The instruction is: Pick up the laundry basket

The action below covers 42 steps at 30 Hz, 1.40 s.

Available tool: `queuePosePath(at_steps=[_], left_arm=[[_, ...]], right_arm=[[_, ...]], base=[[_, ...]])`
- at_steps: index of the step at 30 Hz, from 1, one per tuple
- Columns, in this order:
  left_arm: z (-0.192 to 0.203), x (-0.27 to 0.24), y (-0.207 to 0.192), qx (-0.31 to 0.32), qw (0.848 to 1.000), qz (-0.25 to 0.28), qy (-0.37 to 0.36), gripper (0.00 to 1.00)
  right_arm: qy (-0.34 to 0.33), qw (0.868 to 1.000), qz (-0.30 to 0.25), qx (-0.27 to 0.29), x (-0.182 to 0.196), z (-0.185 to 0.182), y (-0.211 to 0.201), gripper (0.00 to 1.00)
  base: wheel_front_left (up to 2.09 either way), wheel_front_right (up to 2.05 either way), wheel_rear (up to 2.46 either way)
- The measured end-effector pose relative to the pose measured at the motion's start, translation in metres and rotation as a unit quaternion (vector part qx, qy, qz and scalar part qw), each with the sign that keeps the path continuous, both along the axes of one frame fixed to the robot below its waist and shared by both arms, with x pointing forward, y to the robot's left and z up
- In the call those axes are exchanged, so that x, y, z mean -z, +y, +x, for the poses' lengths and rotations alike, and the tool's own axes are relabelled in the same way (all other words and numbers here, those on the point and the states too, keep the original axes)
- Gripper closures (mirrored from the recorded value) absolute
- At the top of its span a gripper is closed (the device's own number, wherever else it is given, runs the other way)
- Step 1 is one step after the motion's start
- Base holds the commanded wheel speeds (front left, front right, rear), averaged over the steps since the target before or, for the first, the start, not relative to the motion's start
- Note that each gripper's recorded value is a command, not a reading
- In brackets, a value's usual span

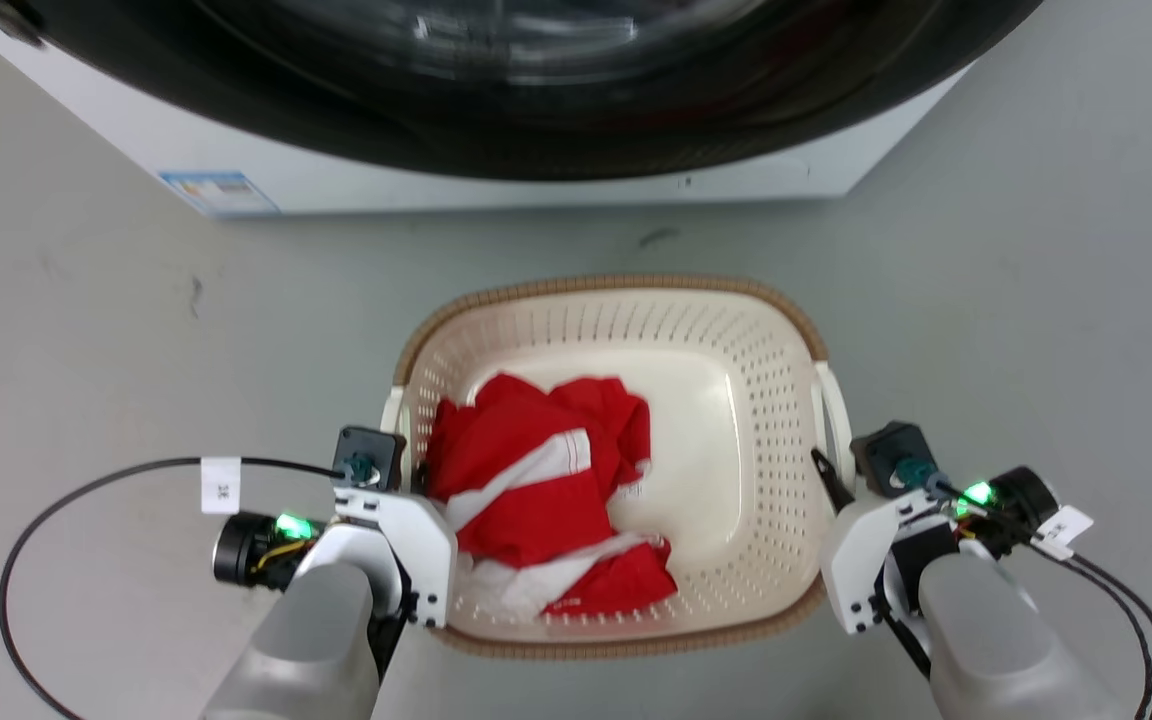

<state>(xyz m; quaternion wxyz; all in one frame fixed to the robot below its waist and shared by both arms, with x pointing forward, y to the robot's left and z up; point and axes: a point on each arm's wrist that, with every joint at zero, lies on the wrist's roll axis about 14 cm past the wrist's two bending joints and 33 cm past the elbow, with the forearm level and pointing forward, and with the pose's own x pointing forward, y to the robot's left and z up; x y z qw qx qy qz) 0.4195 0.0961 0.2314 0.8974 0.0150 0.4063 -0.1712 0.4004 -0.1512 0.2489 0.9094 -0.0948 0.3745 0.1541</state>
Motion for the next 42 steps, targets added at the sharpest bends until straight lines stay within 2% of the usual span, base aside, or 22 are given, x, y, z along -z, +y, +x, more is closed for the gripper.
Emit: queuePosePath(at_steps=[9,22,32,42], left_arm=[[-0.035,-0.041,0.011,-0.011,1.000,0.009,0.003,1.00],[-0.089,-0.076,0.014,-0.009,1.000,0.013,0.015,1.00],[-0.099,-0.095,0.019,-0.018,1.000,0.014,-0.004,1.00],[-0.103,-0.098,0.023,-0.026,1.000,0.014,-0.007,1.00]], right_arm=[[-0.019,0.999,-0.002,-0.031,-0.040,-0.023,0.013,1.00],[-0.016,0.998,-0.015,-0.053,-0.072,-0.063,0.026,1.00],[-0.039,0.997,-0.022,-0.067,-0.096,-0.065,0.034,1.00],[-0.038,0.996,-0.027,-0.076,-0.100,-0.068,0.037,1.00]], base=[[0.00,0.00,0.00],[0.00,0.00,0.00],[0.00,0.00,0.00],[0.00,0.00,0.00]])
